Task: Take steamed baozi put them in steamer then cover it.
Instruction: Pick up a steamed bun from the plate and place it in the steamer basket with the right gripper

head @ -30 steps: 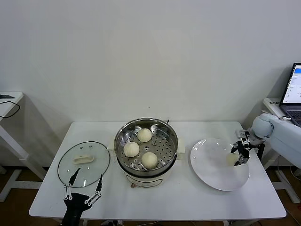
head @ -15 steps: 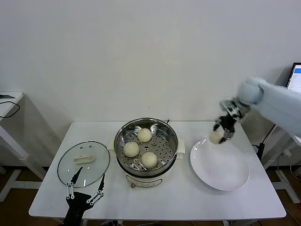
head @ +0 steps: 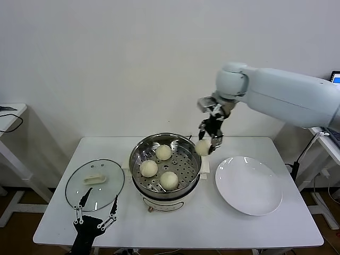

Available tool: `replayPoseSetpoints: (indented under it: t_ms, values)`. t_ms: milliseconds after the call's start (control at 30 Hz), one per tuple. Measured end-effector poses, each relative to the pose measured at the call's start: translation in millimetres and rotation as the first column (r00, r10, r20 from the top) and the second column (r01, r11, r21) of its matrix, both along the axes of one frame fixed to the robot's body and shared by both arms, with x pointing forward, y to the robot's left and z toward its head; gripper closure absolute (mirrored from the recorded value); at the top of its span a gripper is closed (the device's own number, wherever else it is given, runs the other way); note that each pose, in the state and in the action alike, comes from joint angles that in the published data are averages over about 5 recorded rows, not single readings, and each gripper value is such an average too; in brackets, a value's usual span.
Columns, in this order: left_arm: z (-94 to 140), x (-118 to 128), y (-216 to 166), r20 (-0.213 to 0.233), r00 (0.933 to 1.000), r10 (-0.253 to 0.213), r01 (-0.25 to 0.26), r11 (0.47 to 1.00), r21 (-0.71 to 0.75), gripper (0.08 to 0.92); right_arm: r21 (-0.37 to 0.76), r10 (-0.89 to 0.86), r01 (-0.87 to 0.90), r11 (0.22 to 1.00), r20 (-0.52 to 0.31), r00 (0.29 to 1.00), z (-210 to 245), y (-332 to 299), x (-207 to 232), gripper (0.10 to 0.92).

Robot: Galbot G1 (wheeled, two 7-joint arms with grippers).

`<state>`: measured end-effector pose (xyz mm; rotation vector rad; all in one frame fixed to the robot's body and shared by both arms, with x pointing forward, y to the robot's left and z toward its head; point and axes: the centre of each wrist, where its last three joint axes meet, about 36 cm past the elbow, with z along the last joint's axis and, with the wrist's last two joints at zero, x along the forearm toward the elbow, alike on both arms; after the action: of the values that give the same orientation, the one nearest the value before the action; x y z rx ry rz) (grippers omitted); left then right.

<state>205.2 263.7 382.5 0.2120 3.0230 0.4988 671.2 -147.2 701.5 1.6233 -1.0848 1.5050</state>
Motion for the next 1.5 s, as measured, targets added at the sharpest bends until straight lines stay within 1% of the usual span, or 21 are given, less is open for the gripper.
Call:
replayPoseSetpoints:
  t_ms: [133, 433, 967, 1067, 1133, 1300, 1400, 1500]
  values:
    - [-1.1, 0.0, 0.4, -0.002, 1.0, 0.002, -0.002, 1.0, 0.0, 0.177, -0.012, 0.013, -0.013, 1.0, 0.004, 1.0, -10.0, 24.2, -2.9, 0.399]
    - [-1.3, -0.3, 2.4, -0.001, 1.0, 0.007, -0.007, 1.0, 0.004, 0.177, -0.036, 0.025, -0.025, 0.999, 0.005, 1.0, -41.0, 58.3, -2.2, 0.403]
    - [-1.0, -2.5, 5.0, 0.002, 0.9999, 0.014, -0.014, 1.0, 0.008, 0.177, -0.073, 0.014, -0.013, 0.997, 0.006, 1.0, -83.3, 74.5, 3.5, 0.396]
    - [-0.8, -2.4, 5.3, 0.005, 0.9998, 0.018, -0.018, 1.0, 0.008, 0.177, -0.074, 0.012, -0.012, 0.997, 0.004, 1.0, -89.2, 75.7, 3.8, 0.375]
    - [-0.6, -2.2, 5.7, 0.008, 0.9998, 0.021, -0.021, 1.0, 0.008, 0.177, -0.073, 0.01, -0.01, 0.997, 0.004, 1.0, -92.3, 75.8, 4.1, 0.341]
    - [-0.2, -1.3, 6.4, 0.013, 0.9996, 0.026, -0.026, 1.0, 0.01, 0.177, -0.06, 0.006, -0.005, 0.998, 0.009, 1.0, -93.2, 74.3, 4.2, 0.225]
    - [0.0, -1.0, 6.4, 0.015, 0.9995, 0.029, -0.029, 1.0, 0.01, 0.177, -0.052, 0.005, -0.004, 0.999, 0.013, 1.0, -91.1, 72.8, 3.2, 0.203]
    - [0.4, -0.7, 6.7, 0.017, 0.9994, 0.031, -0.031, 0.999, 0.011, 0.177, -0.041, 0.007, -0.006, 0.999, 0.017, 1.0, -86.2, 70.5, 1.2, 0.2]
